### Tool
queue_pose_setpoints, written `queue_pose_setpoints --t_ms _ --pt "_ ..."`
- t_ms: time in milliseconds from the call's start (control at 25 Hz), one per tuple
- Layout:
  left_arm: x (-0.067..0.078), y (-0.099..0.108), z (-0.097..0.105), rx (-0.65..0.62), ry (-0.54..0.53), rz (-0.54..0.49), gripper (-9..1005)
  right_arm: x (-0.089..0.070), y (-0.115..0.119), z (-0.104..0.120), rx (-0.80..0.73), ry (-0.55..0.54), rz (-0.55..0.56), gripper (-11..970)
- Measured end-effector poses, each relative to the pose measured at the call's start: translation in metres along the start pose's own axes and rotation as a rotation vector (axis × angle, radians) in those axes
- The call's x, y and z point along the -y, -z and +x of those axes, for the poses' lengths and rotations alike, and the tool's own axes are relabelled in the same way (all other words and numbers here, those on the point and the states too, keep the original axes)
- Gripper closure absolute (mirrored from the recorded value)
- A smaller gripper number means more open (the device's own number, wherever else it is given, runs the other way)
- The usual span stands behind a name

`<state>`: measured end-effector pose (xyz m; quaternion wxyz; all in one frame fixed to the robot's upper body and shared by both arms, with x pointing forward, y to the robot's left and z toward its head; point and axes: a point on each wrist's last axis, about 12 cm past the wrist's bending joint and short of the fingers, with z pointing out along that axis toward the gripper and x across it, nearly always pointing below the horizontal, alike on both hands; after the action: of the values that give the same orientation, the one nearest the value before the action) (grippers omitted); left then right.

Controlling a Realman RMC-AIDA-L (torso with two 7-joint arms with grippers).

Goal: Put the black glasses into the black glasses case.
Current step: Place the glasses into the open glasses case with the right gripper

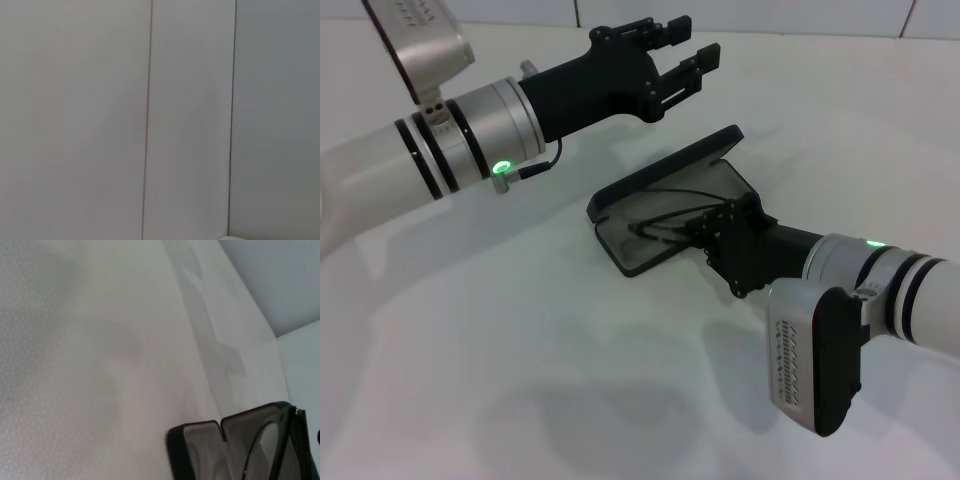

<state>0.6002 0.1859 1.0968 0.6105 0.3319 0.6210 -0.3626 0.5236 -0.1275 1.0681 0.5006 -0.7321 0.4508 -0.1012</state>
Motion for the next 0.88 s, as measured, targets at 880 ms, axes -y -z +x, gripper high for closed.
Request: queue_pose_setpoints --t_ms 880 --pt "-0.001 -0.004 -0.004 0.006 -0.012 0.011 518 0.011 -0.011 0.001 -0.054 0.180 0.038 839"
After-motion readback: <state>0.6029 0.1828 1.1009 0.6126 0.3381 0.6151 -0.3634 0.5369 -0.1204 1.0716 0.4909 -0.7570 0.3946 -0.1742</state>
